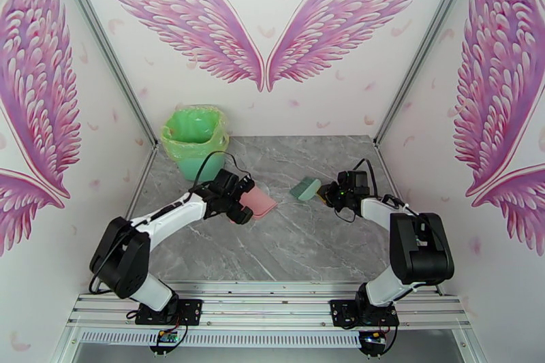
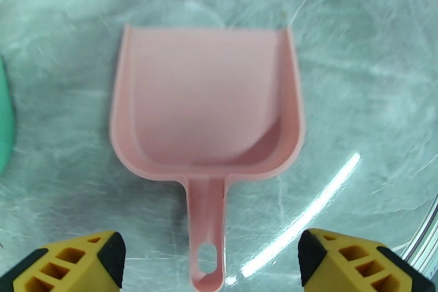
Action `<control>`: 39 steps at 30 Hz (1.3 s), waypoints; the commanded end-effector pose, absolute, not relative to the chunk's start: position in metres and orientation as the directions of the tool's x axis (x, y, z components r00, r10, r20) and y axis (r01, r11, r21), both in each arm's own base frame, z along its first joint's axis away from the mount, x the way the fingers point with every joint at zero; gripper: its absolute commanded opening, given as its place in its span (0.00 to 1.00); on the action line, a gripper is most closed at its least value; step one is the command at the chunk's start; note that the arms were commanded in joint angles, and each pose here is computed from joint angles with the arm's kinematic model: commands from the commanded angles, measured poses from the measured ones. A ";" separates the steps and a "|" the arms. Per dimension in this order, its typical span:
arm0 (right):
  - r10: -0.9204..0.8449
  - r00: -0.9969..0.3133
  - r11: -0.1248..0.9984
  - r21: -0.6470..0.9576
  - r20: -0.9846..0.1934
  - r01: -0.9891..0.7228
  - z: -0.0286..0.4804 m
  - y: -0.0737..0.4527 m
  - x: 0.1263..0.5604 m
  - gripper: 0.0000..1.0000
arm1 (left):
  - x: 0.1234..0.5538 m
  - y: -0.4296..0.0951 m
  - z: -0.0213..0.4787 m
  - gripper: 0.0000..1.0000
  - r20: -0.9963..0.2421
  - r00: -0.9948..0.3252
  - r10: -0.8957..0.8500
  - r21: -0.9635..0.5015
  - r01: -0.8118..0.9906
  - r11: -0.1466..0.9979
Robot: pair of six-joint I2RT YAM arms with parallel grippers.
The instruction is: Sweep away the paper scraps from the table
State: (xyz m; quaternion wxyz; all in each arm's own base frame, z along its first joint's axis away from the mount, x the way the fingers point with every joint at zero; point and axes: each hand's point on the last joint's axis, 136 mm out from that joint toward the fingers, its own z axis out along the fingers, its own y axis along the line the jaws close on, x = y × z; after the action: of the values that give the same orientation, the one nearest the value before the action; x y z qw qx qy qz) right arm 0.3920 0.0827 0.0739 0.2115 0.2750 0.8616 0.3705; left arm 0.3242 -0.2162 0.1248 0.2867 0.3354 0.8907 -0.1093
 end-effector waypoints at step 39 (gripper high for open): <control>0.303 -0.225 0.907 0.208 -0.926 0.367 0.162 -0.057 0.363 0.99 | 0.363 0.013 0.138 0.99 -0.932 -0.340 0.128 0.230 -0.277 0.933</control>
State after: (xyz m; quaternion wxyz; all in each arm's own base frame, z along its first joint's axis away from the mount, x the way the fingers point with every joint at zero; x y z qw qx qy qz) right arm 0.3508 -0.0426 0.1366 0.5063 0.2245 0.8326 0.0068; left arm 0.3471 0.0068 0.1062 0.5123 -0.0212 0.8428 0.1636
